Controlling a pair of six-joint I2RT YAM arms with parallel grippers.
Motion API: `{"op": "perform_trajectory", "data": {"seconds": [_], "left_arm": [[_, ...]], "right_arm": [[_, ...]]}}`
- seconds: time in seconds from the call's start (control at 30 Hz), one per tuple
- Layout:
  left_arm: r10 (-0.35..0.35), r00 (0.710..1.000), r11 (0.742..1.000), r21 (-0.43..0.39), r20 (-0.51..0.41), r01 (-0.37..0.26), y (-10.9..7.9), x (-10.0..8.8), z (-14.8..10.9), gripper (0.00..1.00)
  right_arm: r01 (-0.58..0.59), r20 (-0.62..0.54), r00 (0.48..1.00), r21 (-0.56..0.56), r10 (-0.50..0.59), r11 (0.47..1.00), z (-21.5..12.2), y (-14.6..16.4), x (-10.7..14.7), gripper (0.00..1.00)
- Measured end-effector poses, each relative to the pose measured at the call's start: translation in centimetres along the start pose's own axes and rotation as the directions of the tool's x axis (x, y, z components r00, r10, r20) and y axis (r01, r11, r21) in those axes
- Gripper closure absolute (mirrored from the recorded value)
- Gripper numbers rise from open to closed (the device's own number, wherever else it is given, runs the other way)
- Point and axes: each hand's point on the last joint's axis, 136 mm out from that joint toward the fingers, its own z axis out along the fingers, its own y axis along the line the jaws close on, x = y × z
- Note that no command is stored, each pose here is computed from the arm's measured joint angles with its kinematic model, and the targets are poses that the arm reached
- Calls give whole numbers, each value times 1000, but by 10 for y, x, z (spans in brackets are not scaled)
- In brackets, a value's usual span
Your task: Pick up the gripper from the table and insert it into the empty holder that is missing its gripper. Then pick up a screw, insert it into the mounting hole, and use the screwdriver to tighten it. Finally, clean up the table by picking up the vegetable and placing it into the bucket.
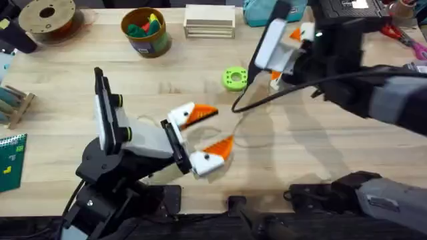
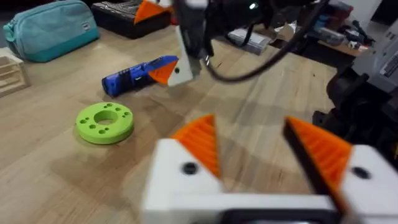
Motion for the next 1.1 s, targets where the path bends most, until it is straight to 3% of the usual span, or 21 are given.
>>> {"op": "perform_trajectory", "data": {"seconds": [0.07,0.1,0.3,0.4,0.53,0.57,0.6,0.7,0.77,0.9,0.97,1.1], "left_arm": [[-2,1000,1000,0,0,2,0,0,0,39],[-2,1000,1000,0,0,2,0,0,0,23],[4,1000,1000,-9,9,-4,1,-2,0,15],[33,998,999,-16,51,-32,2,-13,0,15],[-41,999,978,-206,-3,40,24,-25,-13,15],[-60,998,963,-266,-17,53,29,-32,-19,15],[-94,995,899,-431,-33,71,44,-64,-39,15],[-134,989,828,-556,-69,73,58,-92,-51,16],[-205,970,770,-633,-133,76,70,-97,-55,15],[-377,885,669,-742,-273,56,95,-94,-54,15],[-410,866,658,-750,-287,63,107,-103,-40,15],[-467,823,677,-729,-323,98,121,-116,-9,15]], "right_arm": [[-82,22,996,34,81,996,-16,-13,-4,48],[-123,38,992,50,121,991,-23,-18,-6,48],[-371,134,924,99,357,923,-63,-44,-13,47],[-428,154,899,100,411,898,-72,-48,-13,47],[-469,149,878,87,454,879,-75,-46,-11,47],[-471,149,878,86,456,878,-75,-46,-11,47],[-476,149,875,85,461,875,-75,-45,-11,47],[-477,149,874,85,462,875,-75,-45,-11,47],[-479,150,873,84,464,874,-75,-45,-12,47],[-479,154,872,78,464,874,-75,-44,-14,47],[-479,154,872,78,464,875,-75,-44,-14,47],[-478,155,872,77,463,875,-75,-44,-14,47]]}}
